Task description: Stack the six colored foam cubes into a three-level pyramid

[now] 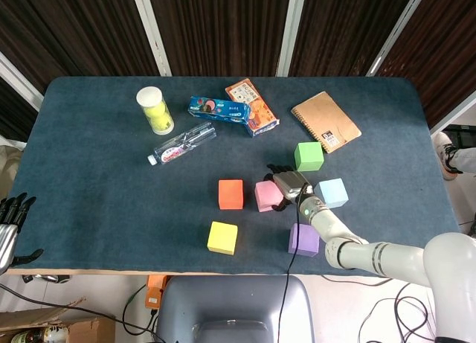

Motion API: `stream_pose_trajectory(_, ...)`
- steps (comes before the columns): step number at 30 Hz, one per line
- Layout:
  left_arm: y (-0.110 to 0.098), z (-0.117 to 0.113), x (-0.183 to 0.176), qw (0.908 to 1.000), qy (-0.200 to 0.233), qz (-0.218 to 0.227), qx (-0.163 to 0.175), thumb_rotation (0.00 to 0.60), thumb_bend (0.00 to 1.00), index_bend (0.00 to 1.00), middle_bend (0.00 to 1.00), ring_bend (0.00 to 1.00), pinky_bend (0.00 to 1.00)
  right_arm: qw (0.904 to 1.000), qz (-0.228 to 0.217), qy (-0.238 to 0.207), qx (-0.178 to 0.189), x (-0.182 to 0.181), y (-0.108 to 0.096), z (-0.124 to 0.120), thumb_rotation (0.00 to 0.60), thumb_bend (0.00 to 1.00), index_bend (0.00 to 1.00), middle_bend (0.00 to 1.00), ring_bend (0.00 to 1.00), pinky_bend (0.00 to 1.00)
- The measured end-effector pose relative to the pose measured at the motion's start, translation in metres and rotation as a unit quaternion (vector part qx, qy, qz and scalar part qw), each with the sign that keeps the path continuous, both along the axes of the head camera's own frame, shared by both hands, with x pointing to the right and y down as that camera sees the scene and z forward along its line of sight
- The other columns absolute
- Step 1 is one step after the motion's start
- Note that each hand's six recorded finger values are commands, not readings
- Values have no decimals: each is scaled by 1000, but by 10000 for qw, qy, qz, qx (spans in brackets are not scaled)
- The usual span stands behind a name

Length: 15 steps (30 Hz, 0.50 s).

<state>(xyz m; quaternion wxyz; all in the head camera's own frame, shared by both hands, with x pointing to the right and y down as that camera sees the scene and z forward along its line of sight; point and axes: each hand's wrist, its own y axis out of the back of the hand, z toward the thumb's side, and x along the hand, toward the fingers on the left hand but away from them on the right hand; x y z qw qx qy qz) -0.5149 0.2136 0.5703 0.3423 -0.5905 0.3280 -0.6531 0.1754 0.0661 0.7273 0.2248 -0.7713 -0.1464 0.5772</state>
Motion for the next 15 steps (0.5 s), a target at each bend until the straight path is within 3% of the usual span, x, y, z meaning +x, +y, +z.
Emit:
stream_pose_trajectory(5, 0, 1, -1, 10000, 13, -2, -21, 588, 98, 76, 0, 0, 108, 9997, 232, -15, 118, 2, -5, 1, 600, 189, 460, 0, 0, 0)
stream_pose_trajectory(15, 0, 0, -2, 10000, 47, -15, -20, 587, 98, 76, 0, 0, 108, 9975, 680, -156, 124, -12, -13, -7, 600, 189, 477, 0, 0, 0)
